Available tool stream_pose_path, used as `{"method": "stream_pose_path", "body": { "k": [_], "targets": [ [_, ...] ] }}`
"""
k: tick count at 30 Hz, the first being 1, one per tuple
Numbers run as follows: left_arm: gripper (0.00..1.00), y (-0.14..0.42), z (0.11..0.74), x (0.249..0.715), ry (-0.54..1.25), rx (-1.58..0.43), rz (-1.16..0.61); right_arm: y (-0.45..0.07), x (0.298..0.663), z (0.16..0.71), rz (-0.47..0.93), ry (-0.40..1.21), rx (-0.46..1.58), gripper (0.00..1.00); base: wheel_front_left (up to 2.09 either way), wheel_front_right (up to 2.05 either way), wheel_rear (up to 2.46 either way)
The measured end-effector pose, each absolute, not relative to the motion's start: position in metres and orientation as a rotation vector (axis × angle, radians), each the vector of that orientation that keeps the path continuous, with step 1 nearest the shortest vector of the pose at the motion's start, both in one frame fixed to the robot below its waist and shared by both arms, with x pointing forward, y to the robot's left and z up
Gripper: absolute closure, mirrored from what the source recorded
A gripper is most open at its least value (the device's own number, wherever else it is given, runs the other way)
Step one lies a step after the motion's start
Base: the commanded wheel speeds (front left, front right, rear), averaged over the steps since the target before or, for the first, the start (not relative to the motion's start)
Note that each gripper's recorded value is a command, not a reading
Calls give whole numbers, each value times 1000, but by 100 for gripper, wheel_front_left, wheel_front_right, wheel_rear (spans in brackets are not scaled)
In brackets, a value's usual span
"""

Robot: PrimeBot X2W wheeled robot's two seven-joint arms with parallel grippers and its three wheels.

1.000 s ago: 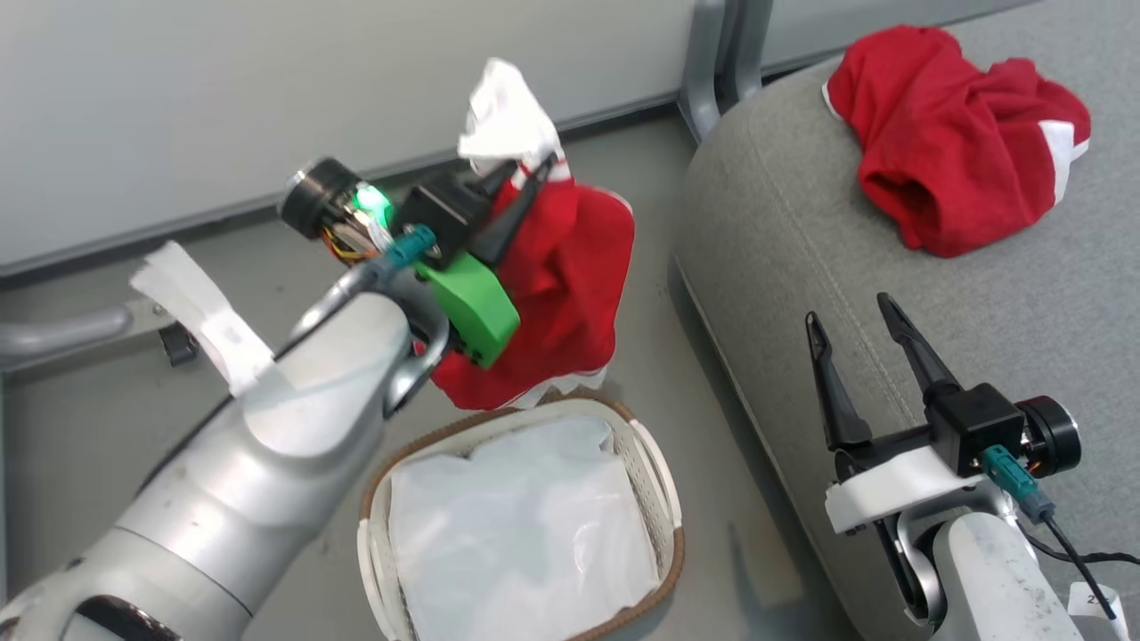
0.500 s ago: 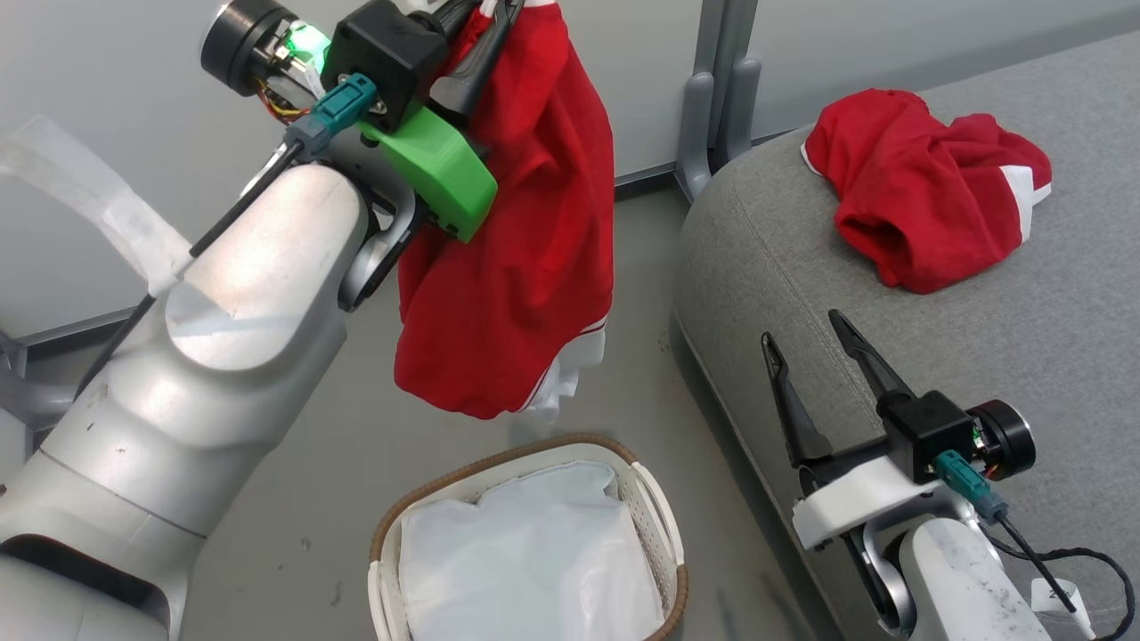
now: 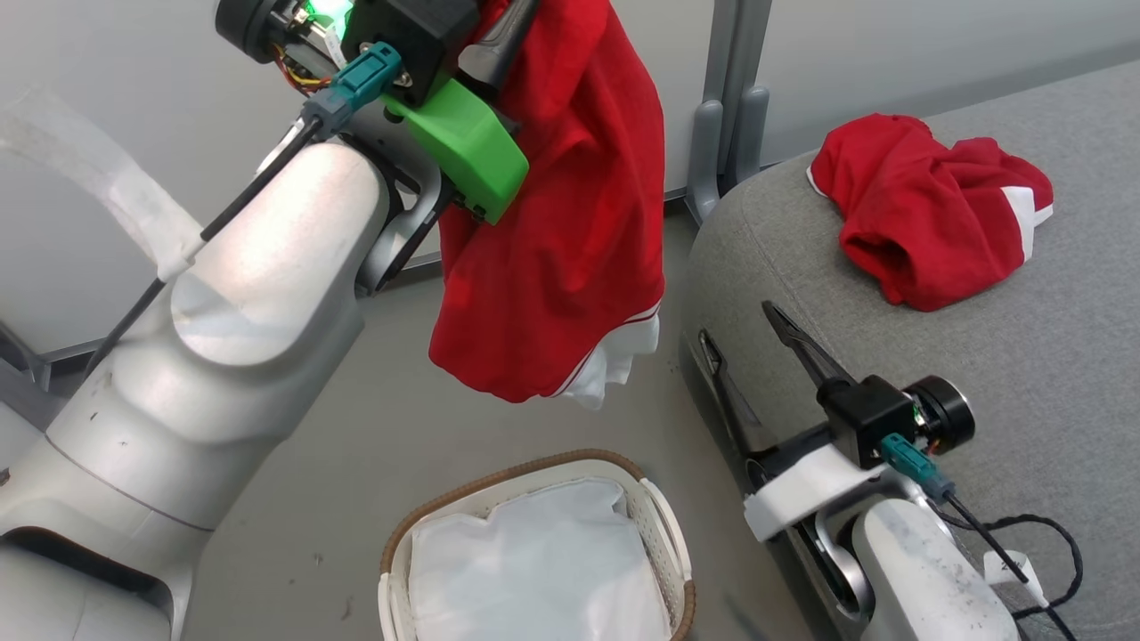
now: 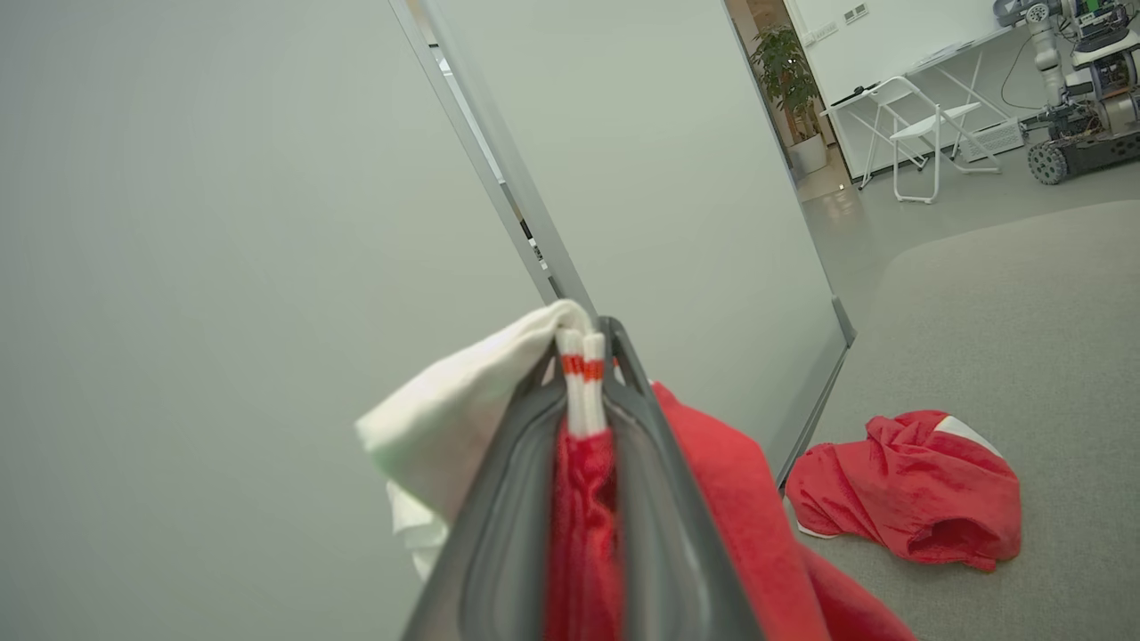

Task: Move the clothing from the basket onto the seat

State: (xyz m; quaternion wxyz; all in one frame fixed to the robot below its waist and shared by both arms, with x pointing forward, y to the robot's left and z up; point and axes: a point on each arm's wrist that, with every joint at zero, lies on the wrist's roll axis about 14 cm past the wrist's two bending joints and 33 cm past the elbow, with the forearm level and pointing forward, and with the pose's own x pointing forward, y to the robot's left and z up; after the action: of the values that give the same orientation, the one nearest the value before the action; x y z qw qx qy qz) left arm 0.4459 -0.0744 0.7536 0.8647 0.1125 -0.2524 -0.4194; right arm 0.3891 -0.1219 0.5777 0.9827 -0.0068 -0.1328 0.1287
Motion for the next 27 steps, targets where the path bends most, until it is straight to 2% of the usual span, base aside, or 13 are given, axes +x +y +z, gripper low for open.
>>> {"method": "stream_pose_path", "body": {
  "k": [11, 27],
  "targets": [
    [100, -84, 755, 434, -529, 225, -902, -71, 390, 651, 436, -455, 102, 0, 0, 0, 0],
    [100, -103, 750, 404, -518, 190, -1001, -62, 429, 648, 457, -402, 22, 0, 0, 0, 0]
  ]
}}
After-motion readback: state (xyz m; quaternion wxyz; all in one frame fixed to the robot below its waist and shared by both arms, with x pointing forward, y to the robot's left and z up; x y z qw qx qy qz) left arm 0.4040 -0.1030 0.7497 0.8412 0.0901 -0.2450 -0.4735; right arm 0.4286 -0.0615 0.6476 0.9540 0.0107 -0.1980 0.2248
